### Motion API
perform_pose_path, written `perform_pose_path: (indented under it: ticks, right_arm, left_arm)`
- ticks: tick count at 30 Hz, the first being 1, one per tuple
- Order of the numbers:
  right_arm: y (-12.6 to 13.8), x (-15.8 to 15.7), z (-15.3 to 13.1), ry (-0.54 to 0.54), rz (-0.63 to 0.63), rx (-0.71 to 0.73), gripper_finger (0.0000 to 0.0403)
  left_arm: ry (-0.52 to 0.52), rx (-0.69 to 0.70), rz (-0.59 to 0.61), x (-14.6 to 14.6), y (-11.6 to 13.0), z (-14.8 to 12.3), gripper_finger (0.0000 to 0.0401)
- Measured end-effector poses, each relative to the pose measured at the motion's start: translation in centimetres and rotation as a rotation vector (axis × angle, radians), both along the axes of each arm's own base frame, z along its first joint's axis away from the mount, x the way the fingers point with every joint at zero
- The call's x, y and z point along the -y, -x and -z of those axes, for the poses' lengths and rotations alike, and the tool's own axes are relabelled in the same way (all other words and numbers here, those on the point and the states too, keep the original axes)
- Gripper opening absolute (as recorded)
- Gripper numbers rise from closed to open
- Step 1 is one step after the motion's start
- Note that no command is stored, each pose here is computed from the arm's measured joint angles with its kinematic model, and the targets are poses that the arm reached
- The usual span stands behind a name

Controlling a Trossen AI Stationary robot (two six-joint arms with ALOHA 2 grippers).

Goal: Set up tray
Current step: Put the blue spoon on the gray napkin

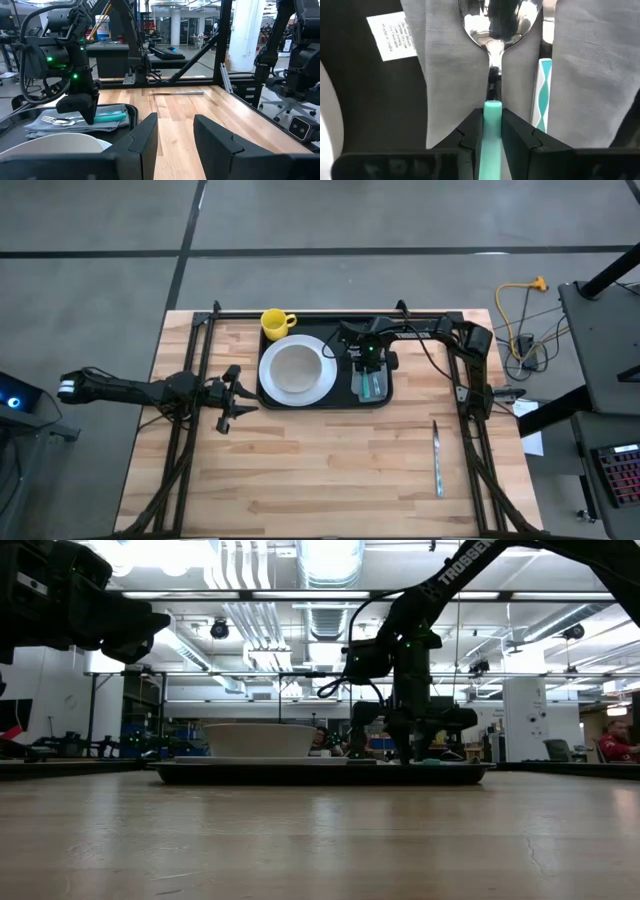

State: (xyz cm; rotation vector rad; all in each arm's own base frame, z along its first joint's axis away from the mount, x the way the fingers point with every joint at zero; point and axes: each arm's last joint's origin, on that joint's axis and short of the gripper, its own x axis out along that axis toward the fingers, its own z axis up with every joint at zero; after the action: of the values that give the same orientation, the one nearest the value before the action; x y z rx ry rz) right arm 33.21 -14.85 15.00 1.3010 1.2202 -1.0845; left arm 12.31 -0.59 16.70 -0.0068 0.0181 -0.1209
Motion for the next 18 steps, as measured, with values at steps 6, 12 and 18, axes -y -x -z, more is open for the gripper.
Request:
perform_pose_path:
  ticks: [6,12,18]
  right_arm:
    - [-0.09,-0.02,0.14,-0.009,-0.025,0.011,0.0054]
    - [0.01,-0.12,0.34,-0.003,-0.022,0.002,0.0054]
    - [0.09,-0.27,0.58,0.004,-0.022,-0.011,0.0054]
  left_arm:
    - [0.0,0.001,0.0,0.0,0.0,-0.02,0.0108]
    - [0.0,0.0,0.0,0.0,0.0,0.0,0.0108]
    - [0.0,0.001,0.0,0.0,0.0,-0.01,0.0108]
